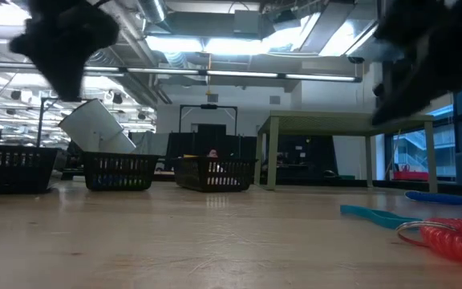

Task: Pick & Place Office Desk Supplies
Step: Put the blue spring keychain into the middle black basket

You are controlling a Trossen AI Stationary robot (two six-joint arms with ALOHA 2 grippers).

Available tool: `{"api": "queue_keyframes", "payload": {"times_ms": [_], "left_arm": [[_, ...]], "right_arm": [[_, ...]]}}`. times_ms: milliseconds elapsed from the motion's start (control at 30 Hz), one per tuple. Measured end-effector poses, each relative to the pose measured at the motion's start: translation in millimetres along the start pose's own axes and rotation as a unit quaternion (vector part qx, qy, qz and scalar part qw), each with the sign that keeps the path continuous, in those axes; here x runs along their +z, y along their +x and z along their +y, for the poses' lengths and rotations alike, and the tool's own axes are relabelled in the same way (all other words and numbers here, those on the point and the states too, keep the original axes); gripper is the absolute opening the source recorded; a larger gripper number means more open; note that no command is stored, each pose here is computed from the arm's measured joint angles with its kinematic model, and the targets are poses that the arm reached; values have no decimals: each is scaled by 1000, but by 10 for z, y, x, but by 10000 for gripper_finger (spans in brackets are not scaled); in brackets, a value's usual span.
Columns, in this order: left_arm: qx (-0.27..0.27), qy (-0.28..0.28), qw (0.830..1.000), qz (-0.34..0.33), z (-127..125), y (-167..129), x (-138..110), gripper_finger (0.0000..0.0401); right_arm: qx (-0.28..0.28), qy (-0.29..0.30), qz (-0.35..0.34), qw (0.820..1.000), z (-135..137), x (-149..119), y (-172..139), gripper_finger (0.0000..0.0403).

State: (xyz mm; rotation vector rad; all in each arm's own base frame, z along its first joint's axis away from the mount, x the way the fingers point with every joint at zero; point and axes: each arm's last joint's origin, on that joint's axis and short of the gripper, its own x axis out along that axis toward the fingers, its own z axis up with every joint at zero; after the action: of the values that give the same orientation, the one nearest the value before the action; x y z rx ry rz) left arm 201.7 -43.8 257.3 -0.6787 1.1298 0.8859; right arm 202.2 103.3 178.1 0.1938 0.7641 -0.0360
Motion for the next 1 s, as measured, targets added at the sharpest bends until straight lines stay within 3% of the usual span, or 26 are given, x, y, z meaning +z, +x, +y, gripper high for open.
{"api": "queue_keyframes", "payload": {"times_ms": [133, 367, 633, 1000], "left_arm": [[-61, 28, 996, -55, -138, -12, 63, 118], [-148, 69, 980, -113, -330, -68, 142, 119], [-175, 73, 974, -126, -384, -94, 157, 120], [-175, 82, 973, -128, -388, -96, 147, 116]], "right_arm": [[-107, 76, 67, 989, -190, -158, -13, 210], [-240, 202, 142, 939, -542, -267, -39, 210], [-246, 227, 191, 923, -684, -269, 71, 210], [-263, 201, 228, 916, -709, -339, 238, 210]]}}
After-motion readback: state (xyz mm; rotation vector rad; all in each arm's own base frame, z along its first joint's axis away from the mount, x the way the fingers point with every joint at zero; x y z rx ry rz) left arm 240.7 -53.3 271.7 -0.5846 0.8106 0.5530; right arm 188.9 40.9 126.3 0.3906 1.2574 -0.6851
